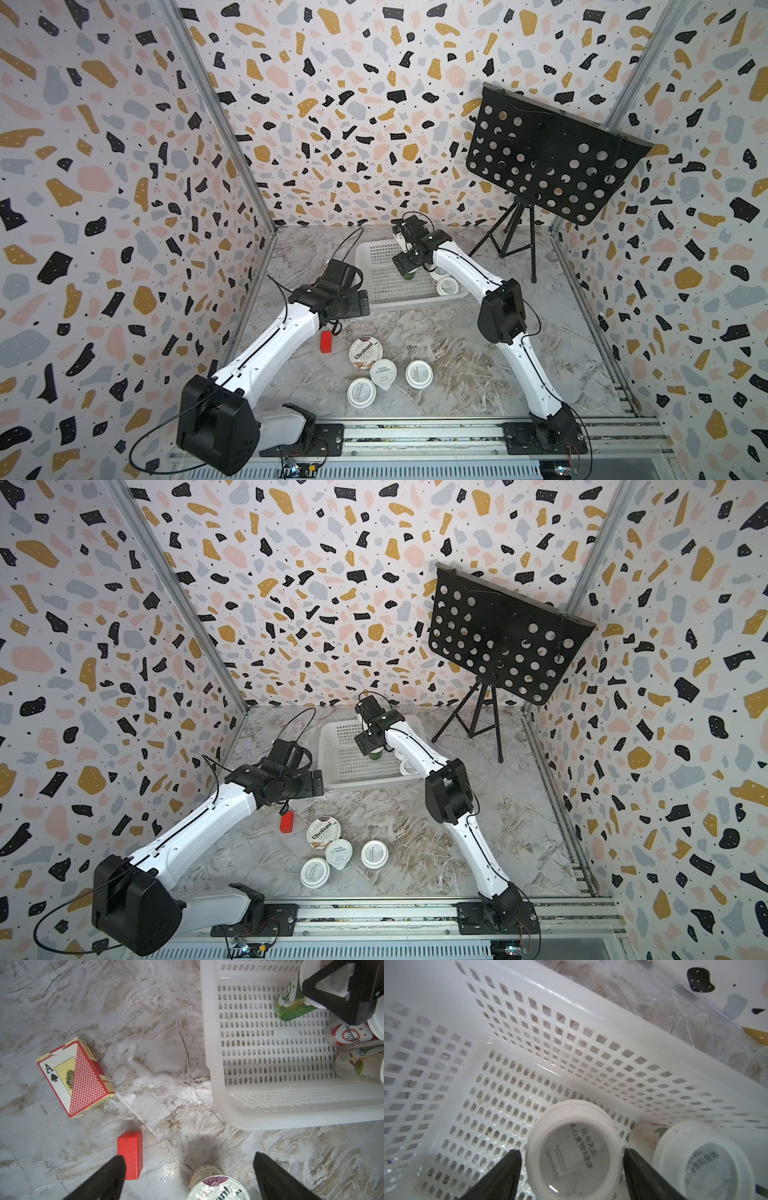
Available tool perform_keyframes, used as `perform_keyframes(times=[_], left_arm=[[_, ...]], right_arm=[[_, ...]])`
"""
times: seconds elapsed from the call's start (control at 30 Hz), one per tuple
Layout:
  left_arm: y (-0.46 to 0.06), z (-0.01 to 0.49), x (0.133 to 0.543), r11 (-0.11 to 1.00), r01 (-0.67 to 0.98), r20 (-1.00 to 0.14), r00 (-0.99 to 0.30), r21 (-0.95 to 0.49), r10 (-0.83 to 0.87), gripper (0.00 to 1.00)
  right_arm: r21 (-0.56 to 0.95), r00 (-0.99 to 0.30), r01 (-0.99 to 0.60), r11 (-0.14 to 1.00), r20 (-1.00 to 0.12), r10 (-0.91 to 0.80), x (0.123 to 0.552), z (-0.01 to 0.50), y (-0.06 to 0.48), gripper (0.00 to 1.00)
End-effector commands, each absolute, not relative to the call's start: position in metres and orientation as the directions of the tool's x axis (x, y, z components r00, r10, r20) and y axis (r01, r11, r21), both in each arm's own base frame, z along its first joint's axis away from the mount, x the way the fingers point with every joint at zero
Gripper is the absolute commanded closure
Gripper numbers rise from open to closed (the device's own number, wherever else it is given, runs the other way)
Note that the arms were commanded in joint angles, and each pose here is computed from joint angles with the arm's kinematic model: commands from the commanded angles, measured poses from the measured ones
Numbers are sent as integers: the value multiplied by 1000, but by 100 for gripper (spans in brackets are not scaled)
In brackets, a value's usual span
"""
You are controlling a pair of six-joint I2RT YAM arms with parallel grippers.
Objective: Put the yogurt in the basket
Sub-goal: Place the yogurt in the basket.
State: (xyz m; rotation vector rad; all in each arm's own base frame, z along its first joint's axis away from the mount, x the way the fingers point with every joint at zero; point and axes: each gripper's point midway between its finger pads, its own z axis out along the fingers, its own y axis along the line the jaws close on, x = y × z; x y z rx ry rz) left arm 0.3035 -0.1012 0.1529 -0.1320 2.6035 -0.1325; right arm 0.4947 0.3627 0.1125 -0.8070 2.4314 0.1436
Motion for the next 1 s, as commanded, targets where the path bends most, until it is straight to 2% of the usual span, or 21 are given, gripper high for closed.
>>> perform_keyframes(times=[0.0,0.97], left_arm=[[-98,158,305,990,-70,-522,-844,-121,-124,0],[-99,159,306,989,-69,-522,-843,-128,-126,0]], right_arm=[[-96,-601,-573,814,-625,-498,497,167,363,19],[-208,-581,-547,811,-603,-547,505,165,346,19]])
